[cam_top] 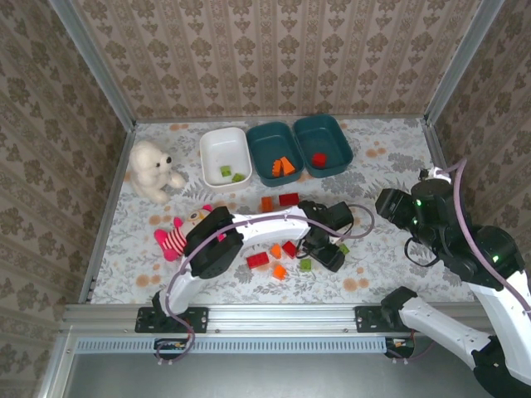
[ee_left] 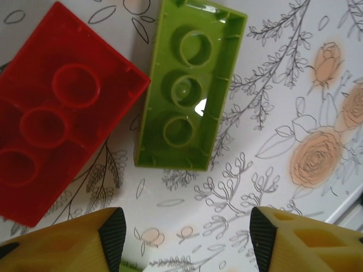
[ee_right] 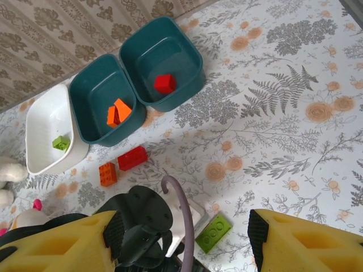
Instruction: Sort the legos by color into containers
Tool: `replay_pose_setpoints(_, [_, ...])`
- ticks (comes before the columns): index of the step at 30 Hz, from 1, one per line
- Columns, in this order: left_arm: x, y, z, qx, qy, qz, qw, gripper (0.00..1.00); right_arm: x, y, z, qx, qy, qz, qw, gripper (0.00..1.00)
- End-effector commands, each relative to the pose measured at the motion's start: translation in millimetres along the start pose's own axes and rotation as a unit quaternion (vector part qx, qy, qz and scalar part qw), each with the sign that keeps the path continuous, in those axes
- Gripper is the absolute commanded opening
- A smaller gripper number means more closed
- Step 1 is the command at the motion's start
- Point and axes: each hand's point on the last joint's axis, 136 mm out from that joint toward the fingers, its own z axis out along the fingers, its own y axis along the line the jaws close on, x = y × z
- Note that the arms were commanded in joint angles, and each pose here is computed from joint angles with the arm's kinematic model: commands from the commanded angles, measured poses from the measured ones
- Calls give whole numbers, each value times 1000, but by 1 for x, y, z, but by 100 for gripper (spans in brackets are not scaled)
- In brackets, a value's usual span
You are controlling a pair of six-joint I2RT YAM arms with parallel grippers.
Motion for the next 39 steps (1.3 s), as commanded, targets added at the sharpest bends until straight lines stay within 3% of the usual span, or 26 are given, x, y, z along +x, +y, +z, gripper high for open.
replay_pose_setpoints(1, [-1,1,4,-21,7,4,1000,65,-3,-8,-8,10,-9,4,1000,63])
replay_pose_setpoints(18, [-26,5,26,-100,-5,70,993,68,-4,-3,-4,8,-5,1,1000,63])
replay_pose_setpoints(33, [-26,10,54,-155,3,106,982,48,-4,-2,0,13,-1,-3,1000,63])
replay_pose_setpoints(39, [-29,11,53,-168,-2,109,980,57,-2,-1,2,14,4,-6,1000,63])
